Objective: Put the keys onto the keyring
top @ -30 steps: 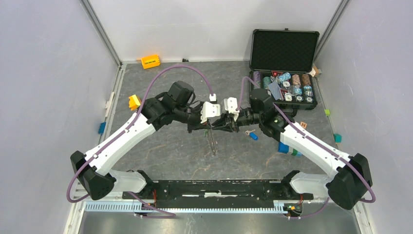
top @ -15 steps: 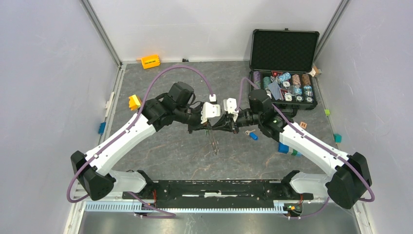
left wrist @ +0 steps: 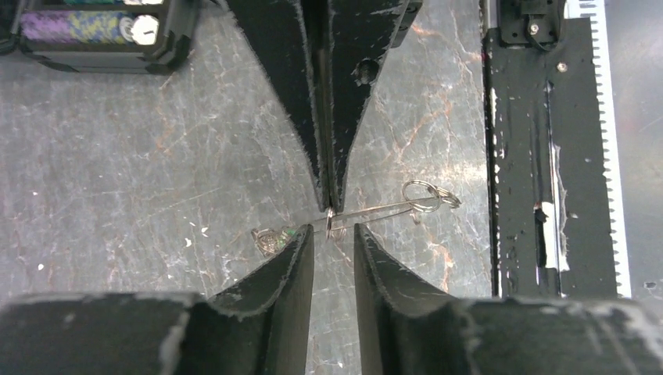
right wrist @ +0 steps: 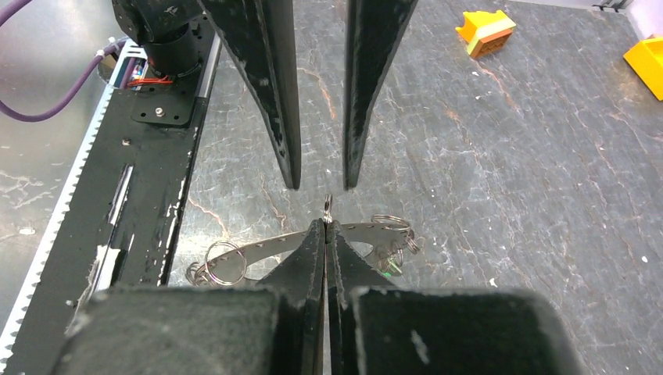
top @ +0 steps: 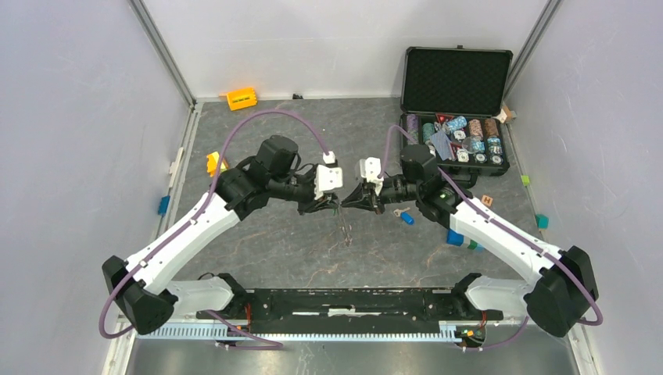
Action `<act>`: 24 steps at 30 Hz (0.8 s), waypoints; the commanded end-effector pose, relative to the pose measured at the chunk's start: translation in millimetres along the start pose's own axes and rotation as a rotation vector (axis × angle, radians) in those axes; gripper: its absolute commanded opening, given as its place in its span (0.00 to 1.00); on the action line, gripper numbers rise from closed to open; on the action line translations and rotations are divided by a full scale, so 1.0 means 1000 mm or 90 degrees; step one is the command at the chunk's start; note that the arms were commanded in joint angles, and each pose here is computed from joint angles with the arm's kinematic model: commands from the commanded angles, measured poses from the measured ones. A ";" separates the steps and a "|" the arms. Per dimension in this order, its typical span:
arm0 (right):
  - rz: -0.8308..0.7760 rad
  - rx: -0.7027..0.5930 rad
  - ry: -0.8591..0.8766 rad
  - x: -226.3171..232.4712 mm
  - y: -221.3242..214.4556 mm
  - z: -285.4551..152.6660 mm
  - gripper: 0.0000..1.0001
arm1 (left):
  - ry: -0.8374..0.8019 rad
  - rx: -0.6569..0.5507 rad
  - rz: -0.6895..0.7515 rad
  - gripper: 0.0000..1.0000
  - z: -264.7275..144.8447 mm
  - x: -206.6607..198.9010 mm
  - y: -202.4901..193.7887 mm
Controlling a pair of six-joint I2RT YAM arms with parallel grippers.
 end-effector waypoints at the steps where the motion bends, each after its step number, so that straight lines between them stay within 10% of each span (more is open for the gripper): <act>1: -0.037 -0.035 -0.024 -0.004 0.020 -0.009 0.00 | 0.016 -0.084 -0.002 0.41 -0.014 0.007 0.020; 9: -0.015 -0.091 -0.004 -0.006 0.044 -0.017 0.00 | 0.045 -0.177 -0.035 0.58 -0.025 0.021 0.017; 24: 0.065 -0.185 0.065 0.004 0.061 -0.024 0.00 | -0.062 -0.307 0.034 0.40 -0.015 0.001 0.020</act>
Point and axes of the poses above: each gripper's point midway between its finger pads, its own z axis out along the fingers, its own x axis along the line the jaws close on, y = z × x, the point moved 4 cm from there along -z, back along the fingers, and after that the axes turned 2 degrees about z, right-handed, at the moved point
